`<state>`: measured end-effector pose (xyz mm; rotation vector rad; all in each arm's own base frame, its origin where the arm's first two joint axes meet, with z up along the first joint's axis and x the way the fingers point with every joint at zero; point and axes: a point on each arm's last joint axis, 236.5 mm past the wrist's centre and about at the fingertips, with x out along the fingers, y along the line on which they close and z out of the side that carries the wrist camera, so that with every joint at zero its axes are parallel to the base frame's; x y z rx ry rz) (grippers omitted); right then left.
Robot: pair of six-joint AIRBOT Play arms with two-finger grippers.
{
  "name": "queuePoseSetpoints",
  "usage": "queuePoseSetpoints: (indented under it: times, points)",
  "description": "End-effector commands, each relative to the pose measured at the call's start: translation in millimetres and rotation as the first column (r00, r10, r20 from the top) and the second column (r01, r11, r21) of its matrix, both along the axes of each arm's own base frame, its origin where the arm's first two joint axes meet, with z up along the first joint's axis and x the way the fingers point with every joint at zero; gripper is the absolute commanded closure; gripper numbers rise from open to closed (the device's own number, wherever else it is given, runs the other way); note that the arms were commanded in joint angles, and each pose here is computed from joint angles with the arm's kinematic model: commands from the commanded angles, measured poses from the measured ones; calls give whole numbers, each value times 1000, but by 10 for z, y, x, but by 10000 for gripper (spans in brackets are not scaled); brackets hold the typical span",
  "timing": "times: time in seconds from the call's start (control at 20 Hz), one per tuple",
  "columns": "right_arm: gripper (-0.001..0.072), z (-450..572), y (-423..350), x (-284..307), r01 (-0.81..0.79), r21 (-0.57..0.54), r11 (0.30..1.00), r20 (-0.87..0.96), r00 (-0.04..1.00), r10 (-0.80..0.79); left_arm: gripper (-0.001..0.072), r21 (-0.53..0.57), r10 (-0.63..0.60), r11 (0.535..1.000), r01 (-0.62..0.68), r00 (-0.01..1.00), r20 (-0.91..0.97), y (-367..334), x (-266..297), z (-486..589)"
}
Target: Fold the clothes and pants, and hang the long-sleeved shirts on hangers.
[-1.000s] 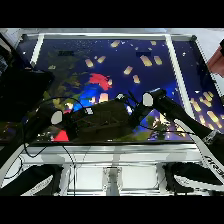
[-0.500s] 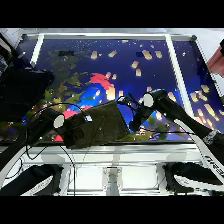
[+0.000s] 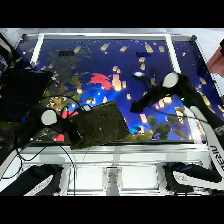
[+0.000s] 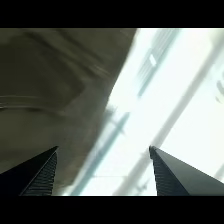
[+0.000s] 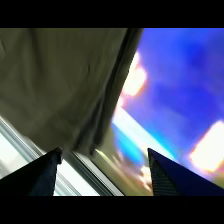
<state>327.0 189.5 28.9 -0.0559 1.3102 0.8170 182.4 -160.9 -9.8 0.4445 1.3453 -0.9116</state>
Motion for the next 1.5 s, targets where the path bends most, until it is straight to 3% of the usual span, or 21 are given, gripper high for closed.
queuePoseSetpoints:
  times: [0.0, 0.25, 0.45, 0.75, 0.95, 1.45]
  points:
    - [80, 217, -188, 408, 226, 265, 937, -104, 973, -206, 59, -3, 347, 937, -349, 930, 120, 364, 524, 114]
    - [80, -522, 29, 280, 181, 293, 939, -324, 943, -80, 49, 4, 551, 832, -555, 827, 109, 909, 718, 105]
    - [81, -968, 278, 221, 134, 272, 953, -354, 935, -30, 49, 14, 606, 792, -610, 789, 97, 1093, 725, 97]
    - [94, -1218, 535, 225, 68, 194, 979, -271, 962, -13, 49, 13, 614, 786, -618, 783, 97, 1116, 732, 95]
    - [95, -1379, 559, 108, 66, 167, 984, -332, 943, -7, 49, 16, 613, 787, -617, 784, 95, 1117, 726, 93]
    - [126, -1432, 993, -412, -64, 220, 973, -427, 891, 155, 49, 16, 613, 787, -617, 784, 95, 1117, 728, 90]
